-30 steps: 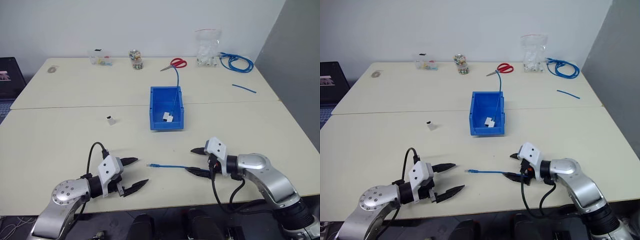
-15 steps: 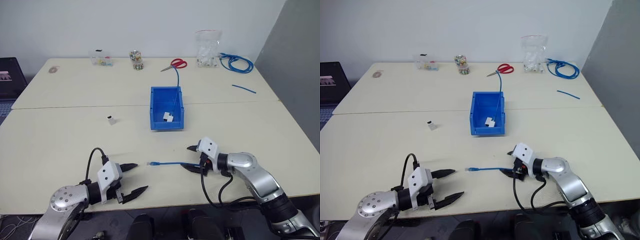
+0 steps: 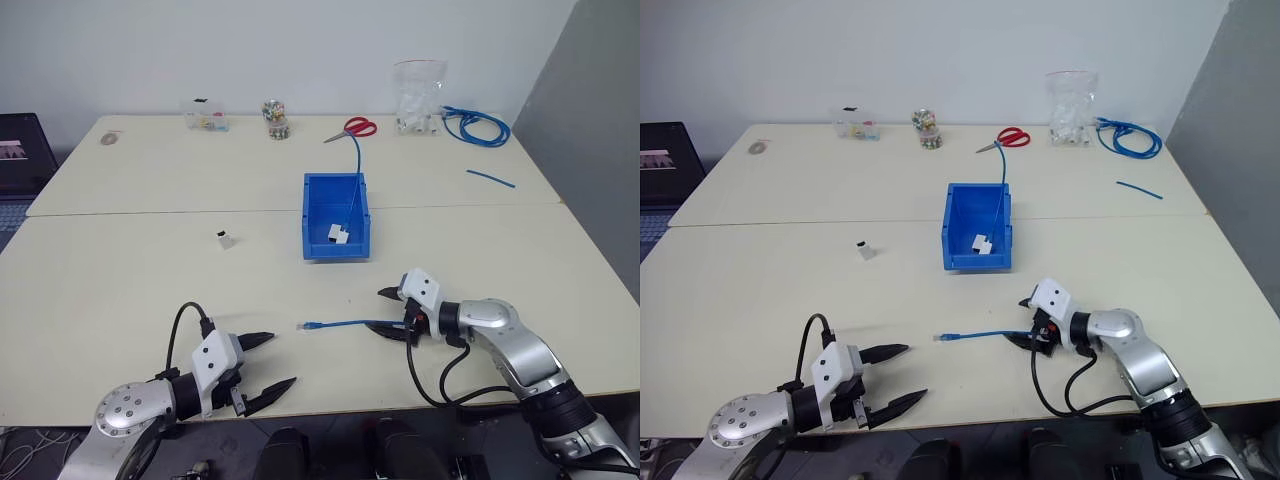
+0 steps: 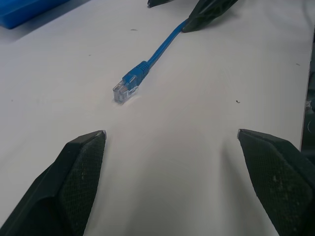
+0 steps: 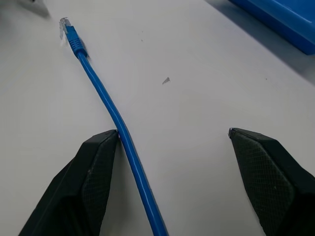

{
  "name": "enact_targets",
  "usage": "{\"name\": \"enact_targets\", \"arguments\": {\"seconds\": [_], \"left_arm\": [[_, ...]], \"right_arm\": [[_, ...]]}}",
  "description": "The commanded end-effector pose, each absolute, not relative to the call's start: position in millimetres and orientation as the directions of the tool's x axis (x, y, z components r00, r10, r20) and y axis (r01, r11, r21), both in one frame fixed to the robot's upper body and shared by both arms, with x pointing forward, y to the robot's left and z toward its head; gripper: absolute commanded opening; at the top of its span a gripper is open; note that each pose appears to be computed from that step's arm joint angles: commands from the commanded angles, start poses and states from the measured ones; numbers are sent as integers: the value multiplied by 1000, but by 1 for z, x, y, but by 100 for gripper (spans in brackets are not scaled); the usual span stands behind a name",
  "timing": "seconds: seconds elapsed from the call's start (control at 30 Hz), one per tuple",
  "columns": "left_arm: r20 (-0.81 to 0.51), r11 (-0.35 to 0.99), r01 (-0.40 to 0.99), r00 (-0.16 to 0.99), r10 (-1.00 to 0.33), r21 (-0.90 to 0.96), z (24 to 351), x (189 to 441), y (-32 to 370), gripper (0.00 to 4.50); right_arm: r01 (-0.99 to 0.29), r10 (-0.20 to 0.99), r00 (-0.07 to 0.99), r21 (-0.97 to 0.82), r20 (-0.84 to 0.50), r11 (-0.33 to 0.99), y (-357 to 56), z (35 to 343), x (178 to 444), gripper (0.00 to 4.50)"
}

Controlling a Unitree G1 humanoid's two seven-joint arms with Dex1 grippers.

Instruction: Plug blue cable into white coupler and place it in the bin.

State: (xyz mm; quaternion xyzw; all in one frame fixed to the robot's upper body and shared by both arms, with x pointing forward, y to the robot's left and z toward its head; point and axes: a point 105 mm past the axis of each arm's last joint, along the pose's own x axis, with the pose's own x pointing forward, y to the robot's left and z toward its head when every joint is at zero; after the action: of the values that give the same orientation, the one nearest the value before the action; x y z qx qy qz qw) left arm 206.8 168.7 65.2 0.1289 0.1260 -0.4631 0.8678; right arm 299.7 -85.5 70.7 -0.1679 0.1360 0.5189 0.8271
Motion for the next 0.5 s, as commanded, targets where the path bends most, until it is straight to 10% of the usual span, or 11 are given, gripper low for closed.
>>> {"name": "enact_targets", "arguments": {"seconds": [0.03,0.5], "left_arm": [[-306,533,836,546,-780,130,75,207,165,450],[-304,534,836,544,-782,125,76,207,163,450]], "right_arm": [[-894,815,447,-160,-369,418,-86,83,306,381],[-876,791,481,-168,-377,453,-88,78,314,381]]}}
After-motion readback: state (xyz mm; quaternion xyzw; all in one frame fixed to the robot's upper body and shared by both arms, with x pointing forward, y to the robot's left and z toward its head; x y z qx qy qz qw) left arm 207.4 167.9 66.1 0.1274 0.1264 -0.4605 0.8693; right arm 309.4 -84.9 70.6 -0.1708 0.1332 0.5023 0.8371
